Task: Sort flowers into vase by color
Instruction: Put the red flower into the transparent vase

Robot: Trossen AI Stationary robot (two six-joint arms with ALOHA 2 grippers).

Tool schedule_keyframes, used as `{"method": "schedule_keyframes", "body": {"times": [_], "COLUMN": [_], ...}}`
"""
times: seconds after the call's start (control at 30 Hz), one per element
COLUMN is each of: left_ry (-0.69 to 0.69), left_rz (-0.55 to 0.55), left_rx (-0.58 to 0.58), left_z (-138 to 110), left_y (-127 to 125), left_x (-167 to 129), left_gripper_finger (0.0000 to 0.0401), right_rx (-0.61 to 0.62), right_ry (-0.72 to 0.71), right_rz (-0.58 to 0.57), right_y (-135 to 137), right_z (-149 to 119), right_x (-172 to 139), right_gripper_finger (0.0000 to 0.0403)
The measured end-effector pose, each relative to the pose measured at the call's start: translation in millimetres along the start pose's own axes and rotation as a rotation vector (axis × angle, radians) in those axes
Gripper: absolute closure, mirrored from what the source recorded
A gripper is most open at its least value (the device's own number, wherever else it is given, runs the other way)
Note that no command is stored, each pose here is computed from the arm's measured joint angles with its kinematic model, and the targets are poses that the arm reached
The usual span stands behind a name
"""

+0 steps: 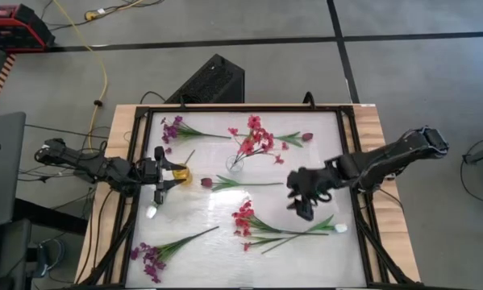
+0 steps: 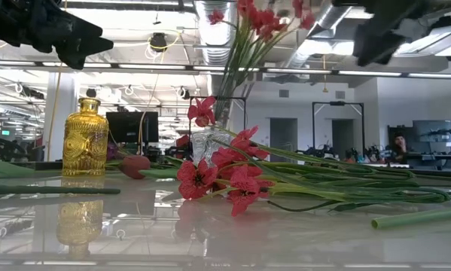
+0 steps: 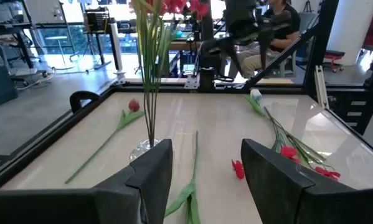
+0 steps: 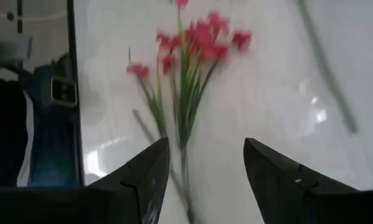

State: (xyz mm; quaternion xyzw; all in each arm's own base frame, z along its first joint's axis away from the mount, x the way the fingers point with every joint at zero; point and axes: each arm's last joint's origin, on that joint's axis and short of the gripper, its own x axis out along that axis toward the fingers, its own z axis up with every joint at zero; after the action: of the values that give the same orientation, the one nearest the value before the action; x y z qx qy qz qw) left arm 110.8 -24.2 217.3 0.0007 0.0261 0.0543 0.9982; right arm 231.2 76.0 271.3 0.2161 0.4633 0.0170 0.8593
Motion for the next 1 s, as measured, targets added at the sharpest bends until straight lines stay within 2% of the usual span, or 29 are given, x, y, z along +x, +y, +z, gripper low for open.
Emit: {"method": "schedule_keyframes", "body": {"times": [0.2,0.43,0.63,1.0], "left_ry": [0.0,0.0,0.0,0.001], "left_rz": [-0.002,-0.002,-0.002,-0.001], "left_rx": [0.0,-0.017,-0.025,-0.021], "left_z": [0.0,0.0,0.0,-0.1], "left_y": [0.0,-0.1,0.0,0.0], "left_x": [0.0,0.0,0.0,0.0], "left_gripper_finger": [0.0219,0.0219,0.0219,0.0219], "right_rx": [-0.03,-0.077,0.002,-0.008], "right_ry": [0.132,0.277,0.426,0.476], "right_rz": [-0.016,-0.086,-0.089,-0.112], "right_y": [25.3,33.6,30.1,27.9], "right_z": [-24.1,-43.3,-53.4,-63.1], "right_x": [28.1,73.4,102.2,131.6], "right_gripper_finger": [0.018,0.0181,0.0181,0.0181]}}
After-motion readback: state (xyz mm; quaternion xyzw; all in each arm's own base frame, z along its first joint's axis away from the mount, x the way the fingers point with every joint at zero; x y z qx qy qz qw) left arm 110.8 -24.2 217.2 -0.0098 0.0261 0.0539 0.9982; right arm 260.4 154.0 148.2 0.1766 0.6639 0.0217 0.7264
